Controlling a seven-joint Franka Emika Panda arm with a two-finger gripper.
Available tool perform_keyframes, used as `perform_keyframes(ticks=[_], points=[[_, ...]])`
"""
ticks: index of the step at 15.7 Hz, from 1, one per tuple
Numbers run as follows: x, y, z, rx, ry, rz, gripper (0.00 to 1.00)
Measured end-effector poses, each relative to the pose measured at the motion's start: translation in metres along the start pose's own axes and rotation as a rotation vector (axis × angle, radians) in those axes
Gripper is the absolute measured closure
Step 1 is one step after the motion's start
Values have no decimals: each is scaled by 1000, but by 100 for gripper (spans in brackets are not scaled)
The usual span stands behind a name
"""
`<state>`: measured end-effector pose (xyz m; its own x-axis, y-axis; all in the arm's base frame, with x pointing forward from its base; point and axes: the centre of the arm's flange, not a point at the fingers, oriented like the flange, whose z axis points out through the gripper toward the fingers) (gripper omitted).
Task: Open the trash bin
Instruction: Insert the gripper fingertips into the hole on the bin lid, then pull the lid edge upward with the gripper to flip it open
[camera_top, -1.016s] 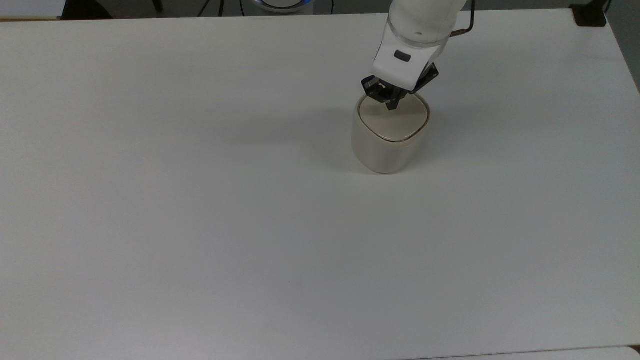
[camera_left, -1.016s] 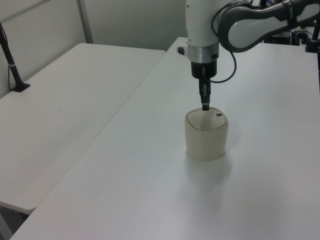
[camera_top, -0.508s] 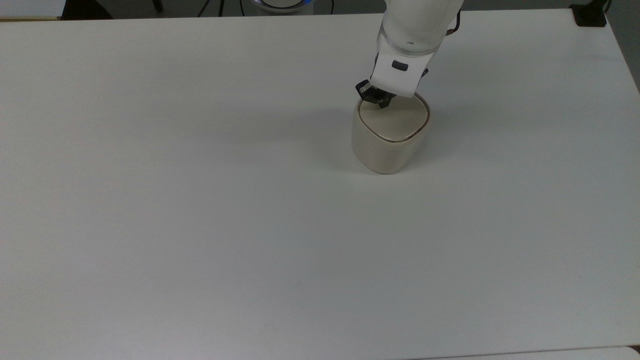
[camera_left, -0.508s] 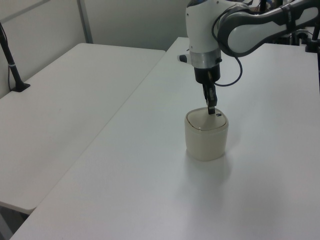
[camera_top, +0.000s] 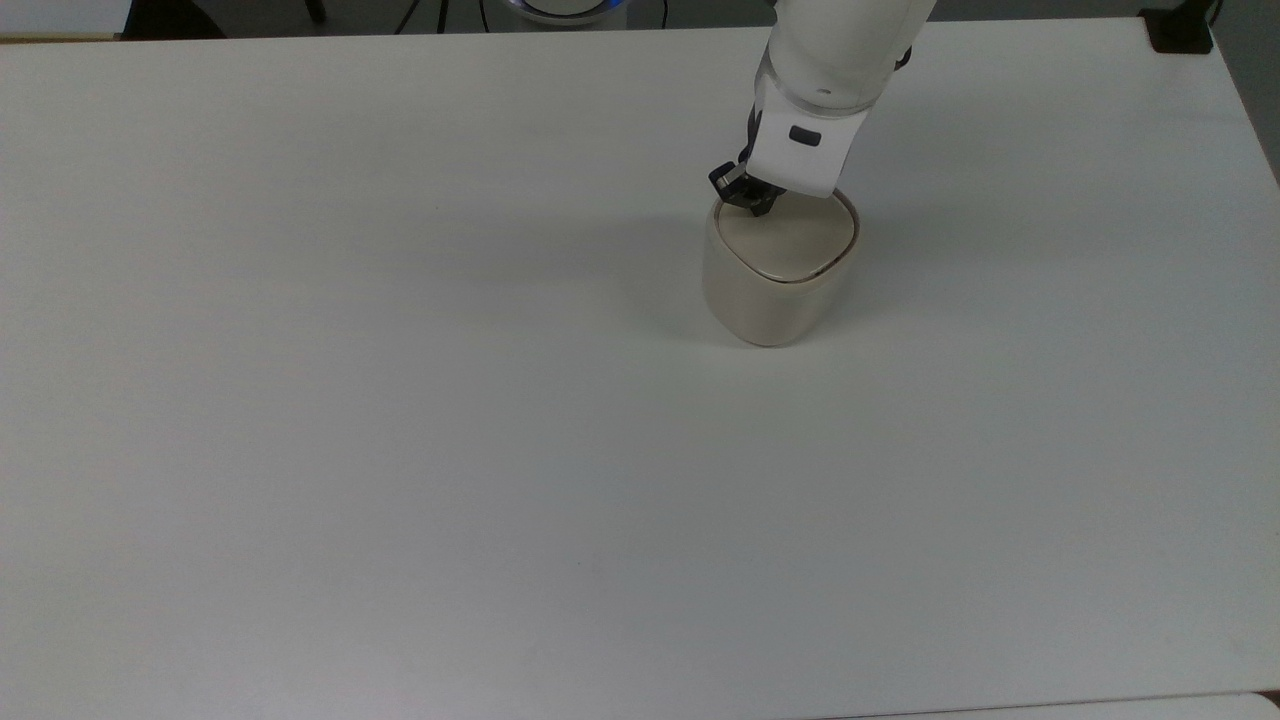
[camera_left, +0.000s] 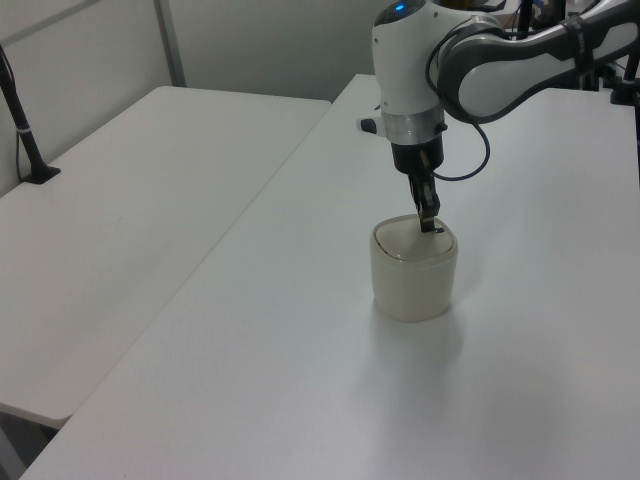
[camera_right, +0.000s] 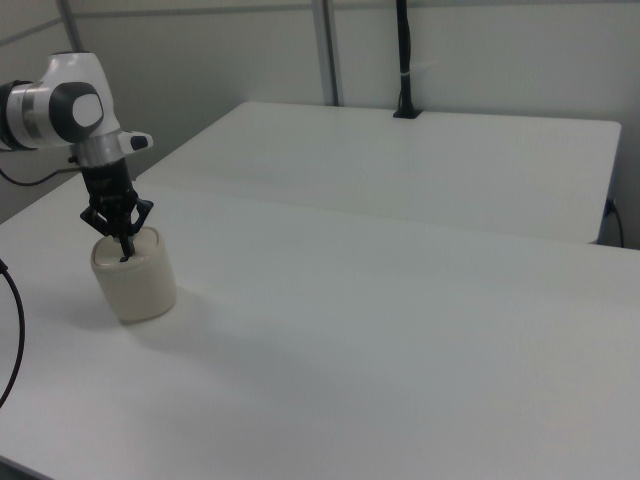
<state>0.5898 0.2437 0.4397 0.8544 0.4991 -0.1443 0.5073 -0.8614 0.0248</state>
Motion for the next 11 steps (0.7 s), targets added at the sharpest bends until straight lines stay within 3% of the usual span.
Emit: perform_keyframes(ticks=[8, 11], points=[[-2, -9, 0, -20, -11, -25, 99], [-15, 4, -12, -6, -33, -4, 99]])
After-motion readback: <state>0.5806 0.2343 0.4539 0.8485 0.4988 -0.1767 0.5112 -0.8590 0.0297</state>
